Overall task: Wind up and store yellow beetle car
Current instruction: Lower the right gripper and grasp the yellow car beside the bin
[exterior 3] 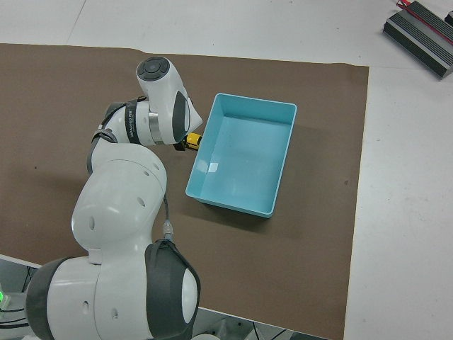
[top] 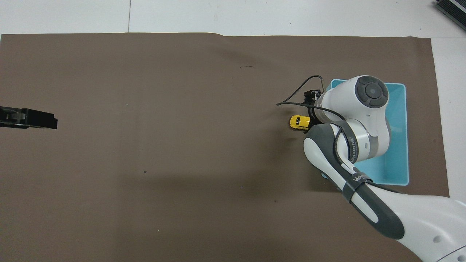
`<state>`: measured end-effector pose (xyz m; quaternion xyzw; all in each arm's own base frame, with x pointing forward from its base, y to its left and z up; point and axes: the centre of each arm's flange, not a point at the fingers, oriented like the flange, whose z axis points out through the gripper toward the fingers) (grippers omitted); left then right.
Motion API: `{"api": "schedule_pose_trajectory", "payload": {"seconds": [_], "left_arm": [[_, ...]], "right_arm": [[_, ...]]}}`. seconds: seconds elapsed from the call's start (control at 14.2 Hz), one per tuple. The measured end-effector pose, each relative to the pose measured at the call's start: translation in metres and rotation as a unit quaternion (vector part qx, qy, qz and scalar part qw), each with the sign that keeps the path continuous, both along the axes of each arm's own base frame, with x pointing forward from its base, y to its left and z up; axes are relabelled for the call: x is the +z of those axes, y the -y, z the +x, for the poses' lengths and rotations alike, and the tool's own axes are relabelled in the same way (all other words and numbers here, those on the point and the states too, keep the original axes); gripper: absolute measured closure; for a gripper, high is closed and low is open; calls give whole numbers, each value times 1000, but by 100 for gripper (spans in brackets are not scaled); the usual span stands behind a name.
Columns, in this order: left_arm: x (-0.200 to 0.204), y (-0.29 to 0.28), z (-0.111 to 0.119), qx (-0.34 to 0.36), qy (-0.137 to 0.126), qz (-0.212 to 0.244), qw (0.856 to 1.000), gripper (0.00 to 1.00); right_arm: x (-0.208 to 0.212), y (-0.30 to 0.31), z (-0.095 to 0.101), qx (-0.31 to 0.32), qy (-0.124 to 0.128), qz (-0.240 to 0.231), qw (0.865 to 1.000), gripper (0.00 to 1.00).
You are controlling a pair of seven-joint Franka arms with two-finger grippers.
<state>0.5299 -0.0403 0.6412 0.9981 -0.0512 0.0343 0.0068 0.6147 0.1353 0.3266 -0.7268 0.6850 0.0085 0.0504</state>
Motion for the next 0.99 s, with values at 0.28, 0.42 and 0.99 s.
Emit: {"api": "schedule_pose_trajectory", "payload": {"seconds": [0.28,0.42,0.99], "left_arm": [[0,0,0,0,0,0,1000,0],[0,0,0,0,0,0,1000,0],[0,0,0,0,0,0,1000,0]], "right_arm": [[-20,3,-2,-4,13,5,1000,0],[-31,7,-3,-8,15,6,1000,0],[-35,16,-3,-16,14,6,1000,35]]}}
